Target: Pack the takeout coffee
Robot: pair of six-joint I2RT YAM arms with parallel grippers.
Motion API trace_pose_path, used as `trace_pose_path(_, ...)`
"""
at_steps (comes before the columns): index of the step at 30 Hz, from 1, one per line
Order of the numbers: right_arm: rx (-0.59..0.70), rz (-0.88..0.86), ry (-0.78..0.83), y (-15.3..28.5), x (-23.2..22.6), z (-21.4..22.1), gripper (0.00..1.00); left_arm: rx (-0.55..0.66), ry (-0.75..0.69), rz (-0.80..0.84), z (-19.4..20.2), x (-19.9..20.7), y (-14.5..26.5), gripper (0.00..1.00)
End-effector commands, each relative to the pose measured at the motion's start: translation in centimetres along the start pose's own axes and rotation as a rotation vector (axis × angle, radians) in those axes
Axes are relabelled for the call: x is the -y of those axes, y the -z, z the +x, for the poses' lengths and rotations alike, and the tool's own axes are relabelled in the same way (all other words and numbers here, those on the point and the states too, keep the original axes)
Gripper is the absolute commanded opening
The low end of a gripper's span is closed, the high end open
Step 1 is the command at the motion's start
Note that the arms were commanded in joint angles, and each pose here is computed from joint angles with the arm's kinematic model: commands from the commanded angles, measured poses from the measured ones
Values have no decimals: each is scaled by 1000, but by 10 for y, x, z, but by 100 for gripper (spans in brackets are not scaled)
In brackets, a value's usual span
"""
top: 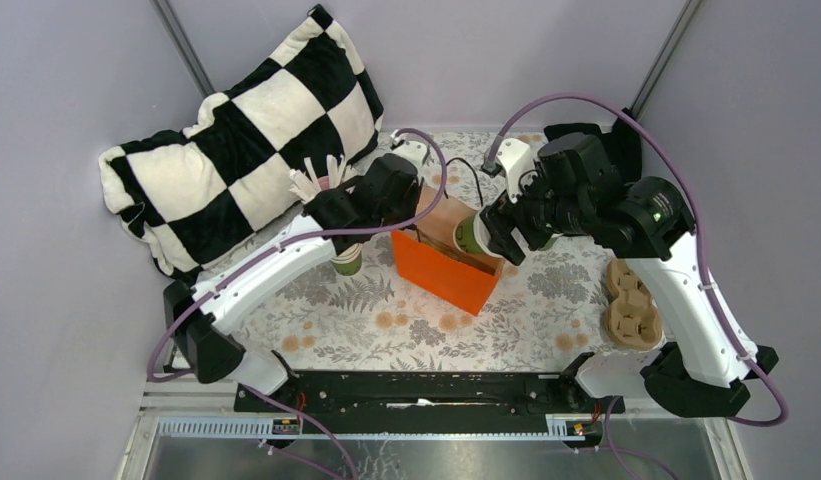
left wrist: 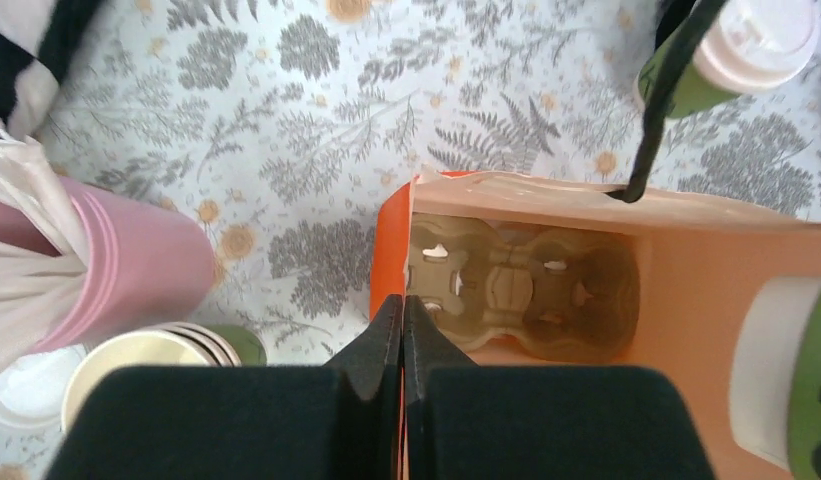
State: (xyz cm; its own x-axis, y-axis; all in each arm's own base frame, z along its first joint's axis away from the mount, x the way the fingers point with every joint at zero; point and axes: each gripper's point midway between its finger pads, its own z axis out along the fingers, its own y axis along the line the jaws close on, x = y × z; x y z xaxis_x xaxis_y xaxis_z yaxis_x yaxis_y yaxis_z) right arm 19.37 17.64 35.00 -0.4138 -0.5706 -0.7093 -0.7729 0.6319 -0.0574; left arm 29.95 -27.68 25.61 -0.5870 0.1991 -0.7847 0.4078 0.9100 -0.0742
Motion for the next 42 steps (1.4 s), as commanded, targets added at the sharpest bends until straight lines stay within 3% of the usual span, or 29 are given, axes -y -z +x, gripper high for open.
trace_pose_path(1,25,25,31,3,5,-14,58,333,47,16,-67,-5,33,0)
trace_pose_path(7,27,13,29,-11,0,-23,57,452,109,26,-79,-6,32,0)
trace_pose_path(25,-119,187,200,-72,-8,-11,60,458,211,85,-21,-15,32,0)
trace_pose_path(37,-166,268,416,-105,-17,3,61,531,252,151,-20,-12,43,0)
trace_pose_path(42,-163,265,425,-120,-23,16,61,560,257,128,-20,-17,42,0)
